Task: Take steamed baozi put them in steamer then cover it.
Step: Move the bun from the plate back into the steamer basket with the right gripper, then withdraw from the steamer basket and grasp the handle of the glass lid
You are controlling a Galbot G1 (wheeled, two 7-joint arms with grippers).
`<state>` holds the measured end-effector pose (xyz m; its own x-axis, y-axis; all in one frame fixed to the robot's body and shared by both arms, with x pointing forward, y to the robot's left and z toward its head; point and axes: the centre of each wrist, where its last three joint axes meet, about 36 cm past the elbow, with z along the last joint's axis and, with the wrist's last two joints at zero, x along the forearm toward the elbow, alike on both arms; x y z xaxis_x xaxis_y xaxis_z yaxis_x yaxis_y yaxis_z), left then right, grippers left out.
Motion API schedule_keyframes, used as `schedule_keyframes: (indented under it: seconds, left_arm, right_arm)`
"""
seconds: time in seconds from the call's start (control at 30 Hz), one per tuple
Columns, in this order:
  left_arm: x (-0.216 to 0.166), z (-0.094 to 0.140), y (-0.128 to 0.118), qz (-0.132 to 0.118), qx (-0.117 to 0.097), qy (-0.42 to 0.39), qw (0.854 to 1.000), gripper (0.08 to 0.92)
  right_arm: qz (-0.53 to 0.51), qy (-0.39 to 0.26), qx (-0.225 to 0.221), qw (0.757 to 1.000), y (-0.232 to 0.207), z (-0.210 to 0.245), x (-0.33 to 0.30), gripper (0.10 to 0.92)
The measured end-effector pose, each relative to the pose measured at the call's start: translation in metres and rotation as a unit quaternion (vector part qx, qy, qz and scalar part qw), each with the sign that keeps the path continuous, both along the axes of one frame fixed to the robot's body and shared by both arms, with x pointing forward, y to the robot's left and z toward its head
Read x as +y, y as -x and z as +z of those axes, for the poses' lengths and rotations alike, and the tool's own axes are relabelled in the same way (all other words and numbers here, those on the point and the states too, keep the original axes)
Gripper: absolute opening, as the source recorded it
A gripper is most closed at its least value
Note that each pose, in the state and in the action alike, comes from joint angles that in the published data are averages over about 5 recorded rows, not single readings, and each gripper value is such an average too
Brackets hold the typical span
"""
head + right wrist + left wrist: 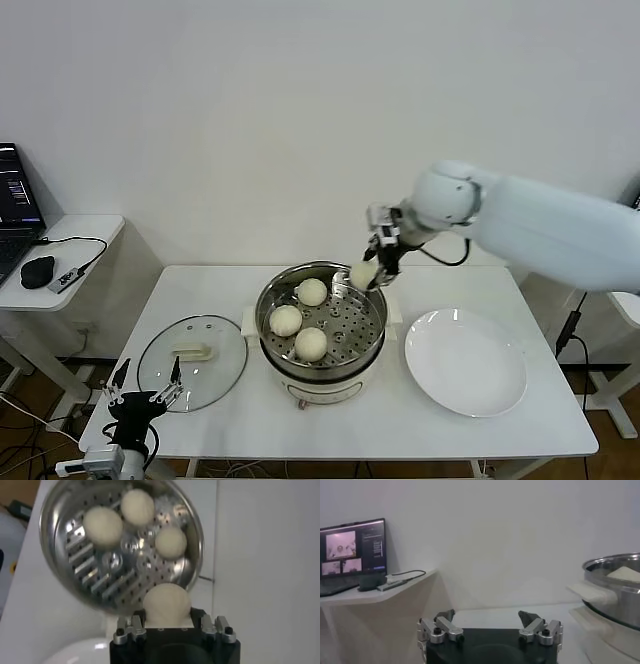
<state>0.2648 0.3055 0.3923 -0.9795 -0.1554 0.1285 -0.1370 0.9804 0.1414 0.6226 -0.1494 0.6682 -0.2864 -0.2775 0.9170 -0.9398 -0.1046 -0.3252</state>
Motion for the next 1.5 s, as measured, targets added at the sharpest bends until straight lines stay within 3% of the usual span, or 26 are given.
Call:
schedule_keyframes:
  seconds: [0.33, 0.83, 1.17, 1.5]
  left_arm:
    - [0.001, -0.002, 0.001, 0.007, -0.003, -0.001, 1.0, 0.823]
    - [0.001, -0.005, 0.0, 0.007, -0.002, -0.005, 1.0, 0.823]
    - [0.002, -0.005, 0.0, 0.006, -0.002, -0.005, 1.0, 0.823]
    - [0.001, -0.009, -0.001, 0.003, 0.0, -0.002, 1.0, 0.823]
  right_arm:
    - [-0.012, 0.016, 0.024, 1.0, -0.002, -0.046, 0.045, 0.585]
    - [-0.023, 0.041, 0.041, 0.998, 0.0, -0.086, 0.055, 0.592]
    - [-0.026, 0.027, 0.026, 0.999, 0.001, -0.068, 0.049, 0.807]
    - [-0.036, -0.046, -0.024, 0.998, 0.026, -0.045, 0.019, 0.823]
